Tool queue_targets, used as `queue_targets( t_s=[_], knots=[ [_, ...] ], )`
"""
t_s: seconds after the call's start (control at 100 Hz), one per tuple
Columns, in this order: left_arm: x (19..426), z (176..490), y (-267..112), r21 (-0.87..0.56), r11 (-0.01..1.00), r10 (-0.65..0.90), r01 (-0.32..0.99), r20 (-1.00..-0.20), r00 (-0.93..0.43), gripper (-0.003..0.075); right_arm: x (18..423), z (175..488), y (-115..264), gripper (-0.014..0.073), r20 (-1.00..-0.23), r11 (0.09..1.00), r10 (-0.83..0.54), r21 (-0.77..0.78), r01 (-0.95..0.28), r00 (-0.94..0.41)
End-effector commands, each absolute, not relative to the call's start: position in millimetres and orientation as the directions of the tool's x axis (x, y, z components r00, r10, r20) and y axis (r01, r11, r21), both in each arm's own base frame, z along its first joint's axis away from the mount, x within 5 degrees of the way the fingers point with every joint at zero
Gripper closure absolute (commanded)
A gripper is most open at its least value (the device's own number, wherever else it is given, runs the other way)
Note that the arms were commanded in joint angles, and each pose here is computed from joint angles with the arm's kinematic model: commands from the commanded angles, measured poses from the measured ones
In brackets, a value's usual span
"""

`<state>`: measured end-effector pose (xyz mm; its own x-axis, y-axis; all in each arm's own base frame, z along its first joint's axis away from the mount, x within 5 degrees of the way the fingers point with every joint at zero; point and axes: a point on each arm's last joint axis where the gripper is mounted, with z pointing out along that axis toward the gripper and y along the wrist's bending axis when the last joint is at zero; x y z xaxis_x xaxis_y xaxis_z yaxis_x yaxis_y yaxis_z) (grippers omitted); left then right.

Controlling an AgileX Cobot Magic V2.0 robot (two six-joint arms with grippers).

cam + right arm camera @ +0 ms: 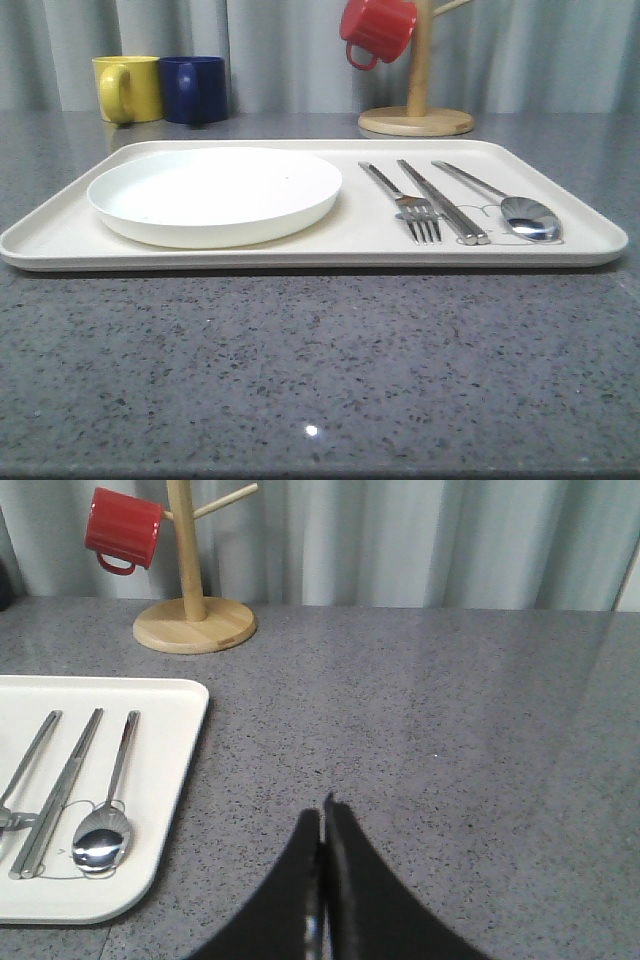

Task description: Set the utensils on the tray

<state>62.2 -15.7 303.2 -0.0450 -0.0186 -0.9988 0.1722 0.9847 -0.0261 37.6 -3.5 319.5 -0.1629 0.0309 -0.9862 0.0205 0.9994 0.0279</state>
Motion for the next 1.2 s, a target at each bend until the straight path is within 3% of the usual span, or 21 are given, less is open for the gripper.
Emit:
queue_targets(
  t_s=[0.0, 0.47, 0.65, 0.97, 1.19],
  knots=[
    [62, 316, -13, -0.043, 0.988, -0.047, 0.146, -0.999, 0.025, 0.0739, 38, 333, -4, 0.0664, -0.997, 1.0, 0.005, 0.003, 0.024, -0.071],
    [62, 316, -13, -0.043, 0.988, -0.047, 0.146, -0.999, 0.025, 0.0739, 41, 328, -4, 0.0664, -0.998, 1.0, 0.002, 0.0, 0.022, -0.069],
    [62, 316, -13, -0.043, 0.988, -0.047, 0.146, -0.999, 0.025, 0.0739, 54, 301, -2, 0.0664, -0.999, 1.0, -0.003, -0.003, 0.005, -0.044],
    [62, 316, -13, -0.043, 0.988, -0.047, 0.146, -0.999, 0.025, 0.0739, 52, 251, 2, 0.0664, -0.985, 0.999, 0.031, 0.025, -0.038, 0.168],
    [62, 316, -13, -0.043, 0.988, -0.047, 0.146, -0.999, 0.025, 0.0739, 52, 225, 2, 0.0664, -0.971, 0.996, 0.083, 0.074, -0.048, 0.226]
  ],
)
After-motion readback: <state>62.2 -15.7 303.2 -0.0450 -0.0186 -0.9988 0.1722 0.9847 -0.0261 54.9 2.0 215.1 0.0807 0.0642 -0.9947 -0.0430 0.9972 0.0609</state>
